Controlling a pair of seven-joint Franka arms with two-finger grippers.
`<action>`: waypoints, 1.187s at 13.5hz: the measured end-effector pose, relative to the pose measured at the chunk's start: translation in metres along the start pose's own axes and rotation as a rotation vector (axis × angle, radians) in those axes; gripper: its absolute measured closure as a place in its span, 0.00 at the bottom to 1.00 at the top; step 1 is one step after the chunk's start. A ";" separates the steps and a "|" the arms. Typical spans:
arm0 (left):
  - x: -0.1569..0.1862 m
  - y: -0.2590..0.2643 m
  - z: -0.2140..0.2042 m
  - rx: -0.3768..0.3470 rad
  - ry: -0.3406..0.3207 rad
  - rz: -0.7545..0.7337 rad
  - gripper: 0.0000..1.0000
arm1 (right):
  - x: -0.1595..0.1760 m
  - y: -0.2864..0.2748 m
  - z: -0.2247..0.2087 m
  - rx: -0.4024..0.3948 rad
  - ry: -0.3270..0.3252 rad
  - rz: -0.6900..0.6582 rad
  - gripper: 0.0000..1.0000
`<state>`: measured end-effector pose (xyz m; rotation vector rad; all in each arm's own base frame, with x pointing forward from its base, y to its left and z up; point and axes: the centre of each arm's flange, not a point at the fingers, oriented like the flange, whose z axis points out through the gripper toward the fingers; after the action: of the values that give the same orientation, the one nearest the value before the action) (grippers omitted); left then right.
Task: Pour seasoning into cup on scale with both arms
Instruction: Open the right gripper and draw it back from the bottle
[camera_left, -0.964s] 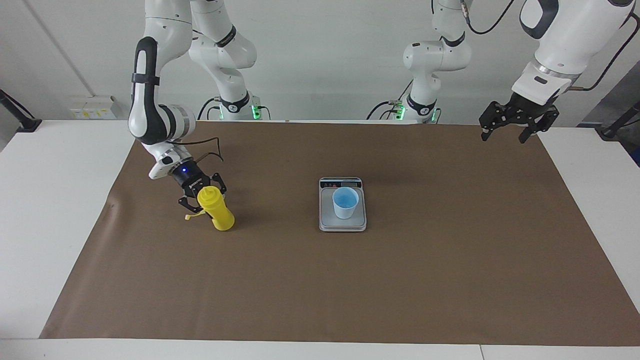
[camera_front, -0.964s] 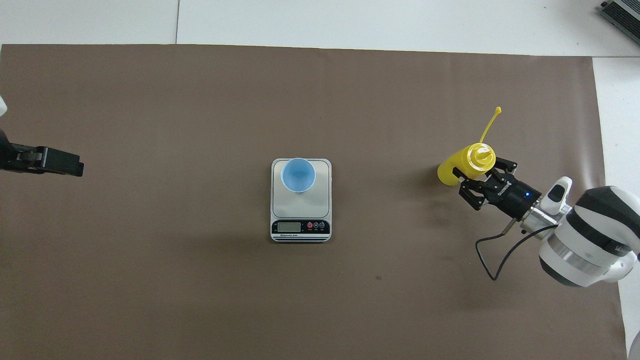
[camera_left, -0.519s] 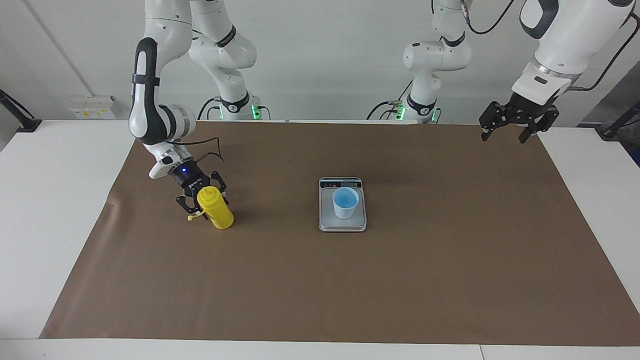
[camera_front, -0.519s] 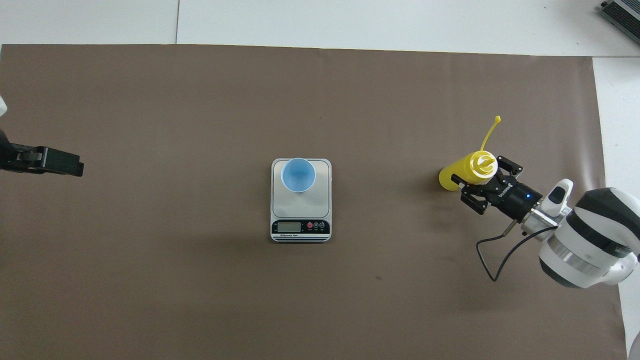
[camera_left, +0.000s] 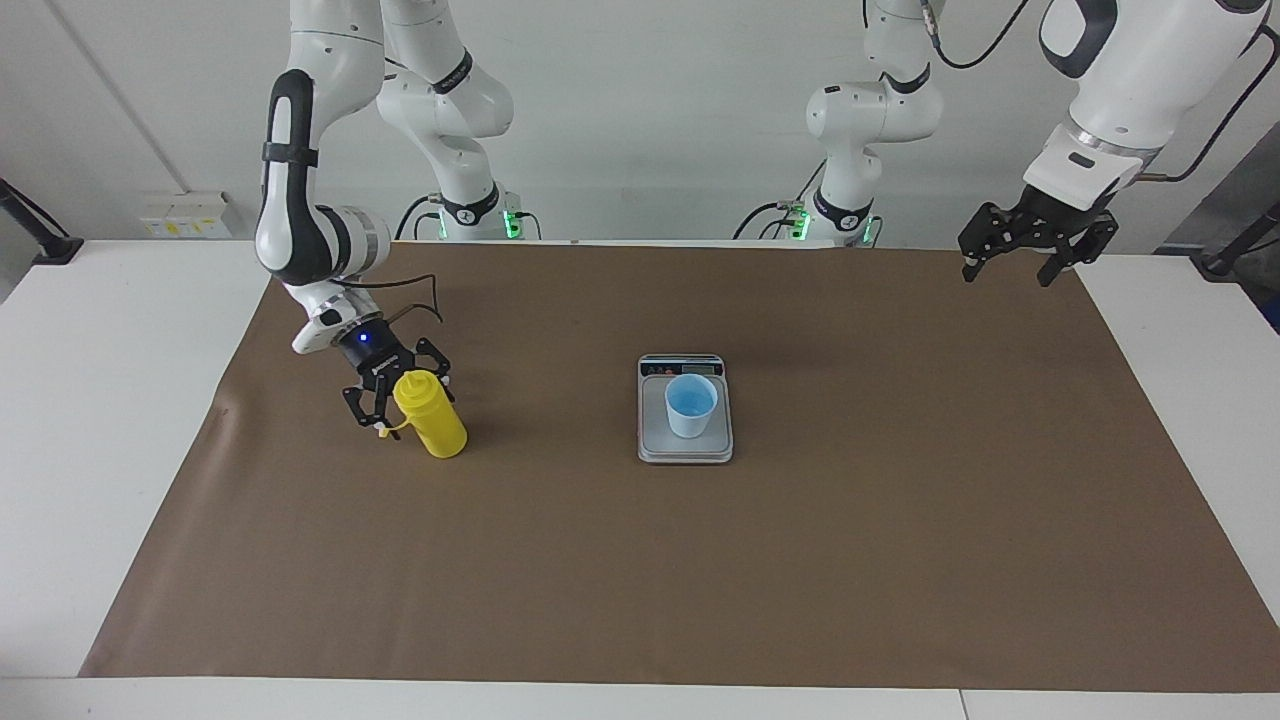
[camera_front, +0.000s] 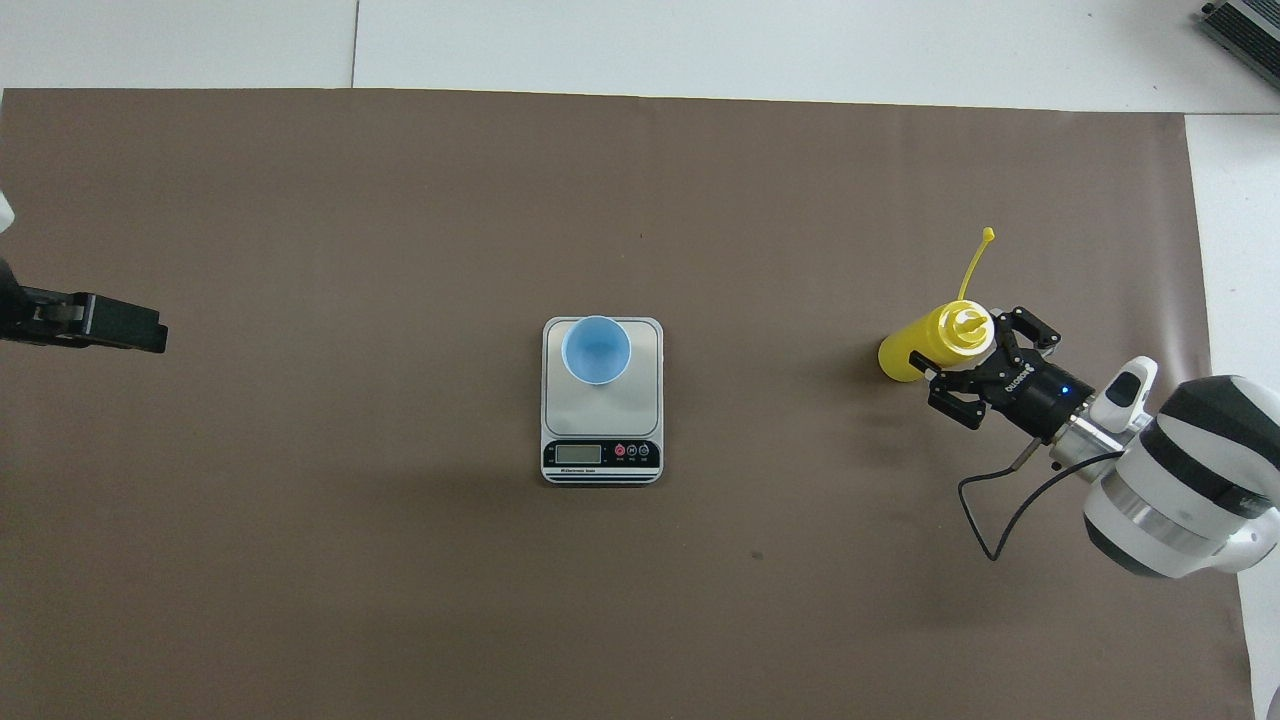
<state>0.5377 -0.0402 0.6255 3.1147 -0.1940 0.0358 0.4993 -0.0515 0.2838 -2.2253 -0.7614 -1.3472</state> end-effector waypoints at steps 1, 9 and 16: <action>0.000 0.000 0.000 0.000 0.000 0.000 0.00 | 0.005 0.000 -0.003 -0.001 0.002 -0.017 0.00; 0.000 0.000 0.000 0.000 0.000 0.000 0.00 | 0.039 -0.002 -0.019 0.015 -0.006 -0.013 0.00; 0.000 0.000 0.000 0.000 0.000 0.000 0.00 | 0.065 -0.007 -0.031 0.050 -0.048 0.040 0.00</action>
<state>0.5377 -0.0402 0.6255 3.1147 -0.1939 0.0358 0.4991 -0.0496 0.3563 -2.2298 -0.7552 -1.2467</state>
